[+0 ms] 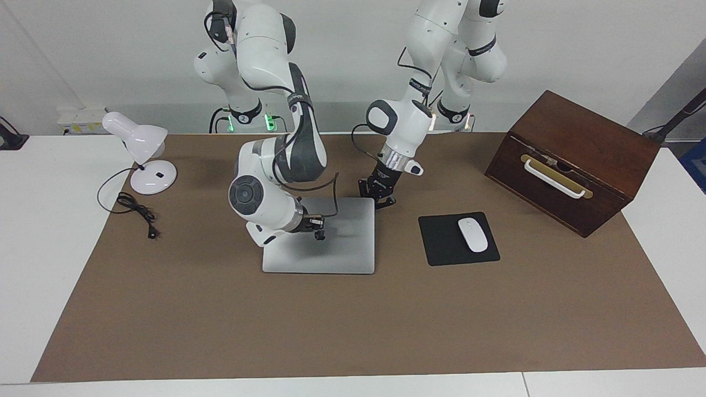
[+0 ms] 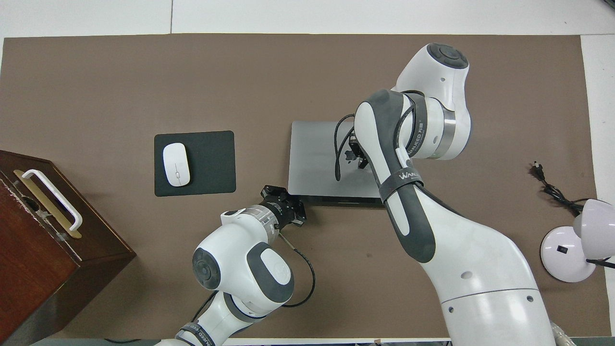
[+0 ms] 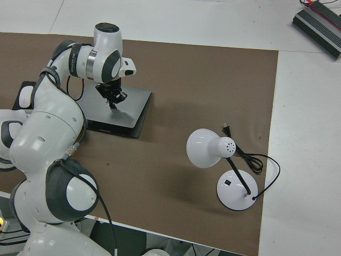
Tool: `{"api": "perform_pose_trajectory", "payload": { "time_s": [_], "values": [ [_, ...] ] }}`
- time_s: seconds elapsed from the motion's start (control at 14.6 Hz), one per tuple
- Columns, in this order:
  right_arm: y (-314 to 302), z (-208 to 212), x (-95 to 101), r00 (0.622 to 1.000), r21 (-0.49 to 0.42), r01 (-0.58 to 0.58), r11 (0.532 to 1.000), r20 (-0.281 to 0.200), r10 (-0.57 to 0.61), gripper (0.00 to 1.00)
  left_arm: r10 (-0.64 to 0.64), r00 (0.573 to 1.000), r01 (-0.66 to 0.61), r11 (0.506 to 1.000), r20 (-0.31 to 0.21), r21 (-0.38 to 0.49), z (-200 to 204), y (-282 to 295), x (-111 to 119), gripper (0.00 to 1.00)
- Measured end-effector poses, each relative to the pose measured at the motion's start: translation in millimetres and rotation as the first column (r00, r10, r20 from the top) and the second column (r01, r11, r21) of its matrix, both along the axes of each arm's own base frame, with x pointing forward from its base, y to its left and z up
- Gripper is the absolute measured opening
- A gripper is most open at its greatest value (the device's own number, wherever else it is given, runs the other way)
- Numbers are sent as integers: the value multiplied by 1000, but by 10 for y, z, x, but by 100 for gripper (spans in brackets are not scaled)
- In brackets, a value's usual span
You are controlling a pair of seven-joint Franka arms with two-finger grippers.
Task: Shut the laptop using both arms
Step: 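Press the lowered screen flat onto the keyboard with the right gripper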
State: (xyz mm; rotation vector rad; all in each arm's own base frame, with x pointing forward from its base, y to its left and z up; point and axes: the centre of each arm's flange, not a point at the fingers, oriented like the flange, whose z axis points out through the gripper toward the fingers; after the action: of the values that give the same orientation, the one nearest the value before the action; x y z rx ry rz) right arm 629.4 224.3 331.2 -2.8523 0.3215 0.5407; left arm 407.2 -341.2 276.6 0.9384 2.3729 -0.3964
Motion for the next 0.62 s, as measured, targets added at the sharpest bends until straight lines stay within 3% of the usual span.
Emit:
{"api": "perform_pose_trajectory", "payload": {
  "time_s": [0.62],
  "values": [
    [-46, -90, -40, 1000, -6, 12, 1000, -20, -12, 1, -1, 1000, 1, 1000, -1, 0, 1, 1, -11, 1]
  ]
}}
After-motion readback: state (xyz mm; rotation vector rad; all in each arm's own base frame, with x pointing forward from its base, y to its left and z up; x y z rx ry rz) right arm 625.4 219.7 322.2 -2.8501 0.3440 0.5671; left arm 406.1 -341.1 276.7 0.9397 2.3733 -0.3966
